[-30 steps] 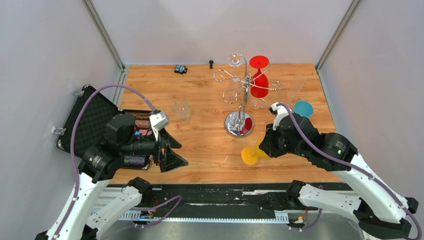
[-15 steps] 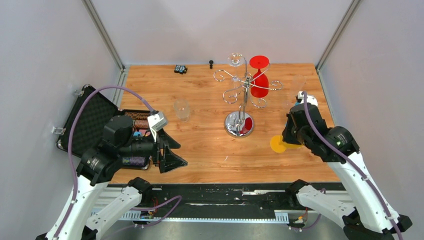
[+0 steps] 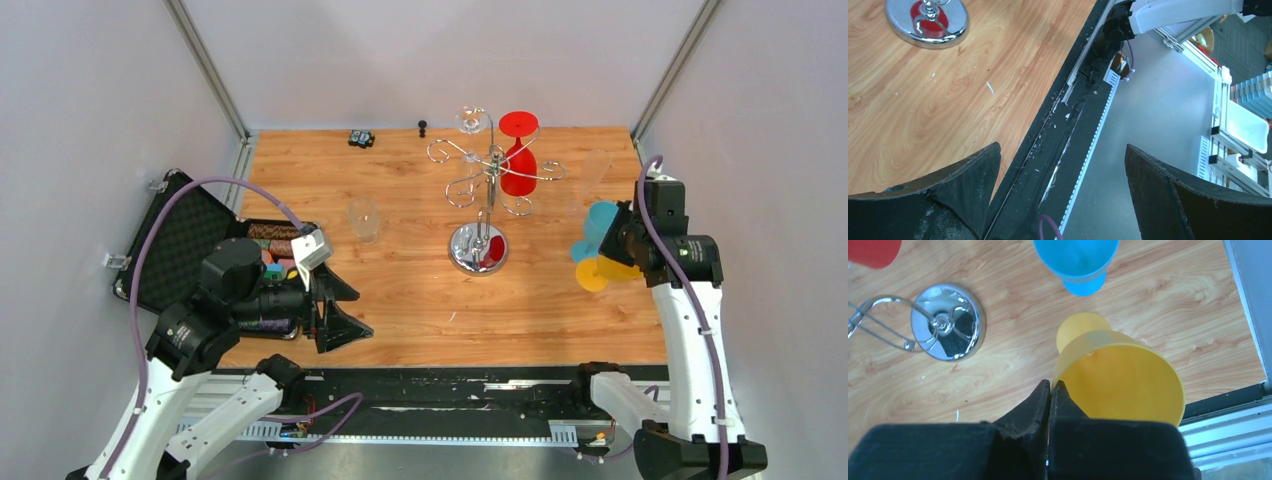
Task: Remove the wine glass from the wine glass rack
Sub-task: Place the wine glass at the center of the board.
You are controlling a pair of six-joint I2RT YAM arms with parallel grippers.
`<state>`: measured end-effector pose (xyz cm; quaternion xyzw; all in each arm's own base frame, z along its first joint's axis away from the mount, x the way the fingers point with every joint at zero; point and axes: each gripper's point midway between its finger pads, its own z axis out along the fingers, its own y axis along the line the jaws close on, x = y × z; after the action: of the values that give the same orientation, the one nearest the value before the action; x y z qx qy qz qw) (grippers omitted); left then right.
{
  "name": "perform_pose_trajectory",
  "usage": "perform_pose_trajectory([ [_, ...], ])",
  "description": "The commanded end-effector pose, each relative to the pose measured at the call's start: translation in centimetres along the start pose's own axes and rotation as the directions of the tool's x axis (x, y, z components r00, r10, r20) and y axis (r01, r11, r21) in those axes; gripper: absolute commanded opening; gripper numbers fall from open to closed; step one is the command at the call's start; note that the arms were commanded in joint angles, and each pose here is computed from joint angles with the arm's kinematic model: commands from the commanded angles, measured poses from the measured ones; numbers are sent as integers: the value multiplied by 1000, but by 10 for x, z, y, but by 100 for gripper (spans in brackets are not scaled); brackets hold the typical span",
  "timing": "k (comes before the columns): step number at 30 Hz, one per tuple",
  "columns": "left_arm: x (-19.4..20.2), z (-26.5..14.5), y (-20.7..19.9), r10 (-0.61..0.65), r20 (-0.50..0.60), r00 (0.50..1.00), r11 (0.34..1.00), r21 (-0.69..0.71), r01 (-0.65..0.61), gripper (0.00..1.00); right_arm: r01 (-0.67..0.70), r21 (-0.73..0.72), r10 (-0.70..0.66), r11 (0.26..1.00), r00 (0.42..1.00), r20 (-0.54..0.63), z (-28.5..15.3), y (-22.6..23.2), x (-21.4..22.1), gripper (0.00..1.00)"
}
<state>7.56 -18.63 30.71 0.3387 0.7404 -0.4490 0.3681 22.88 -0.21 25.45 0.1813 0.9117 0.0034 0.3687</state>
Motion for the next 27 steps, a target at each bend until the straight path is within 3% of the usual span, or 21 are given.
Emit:
perform_pose_trajectory([
  [1,-3,-2,-6,12,14,1000,1000,12,-12,100,-36,-9,36,999,998,56,12,-10,-22,0],
  [10,0,-1,-10,25,7,1000,999,31,-25,100,-145,86,144,986,989,16,48,-48,-26,0],
  [27,6,-3,-8,45,-4,999,999,16,-45,100,-143,215,160,966,985,-63,90,-76,-18,0],
])
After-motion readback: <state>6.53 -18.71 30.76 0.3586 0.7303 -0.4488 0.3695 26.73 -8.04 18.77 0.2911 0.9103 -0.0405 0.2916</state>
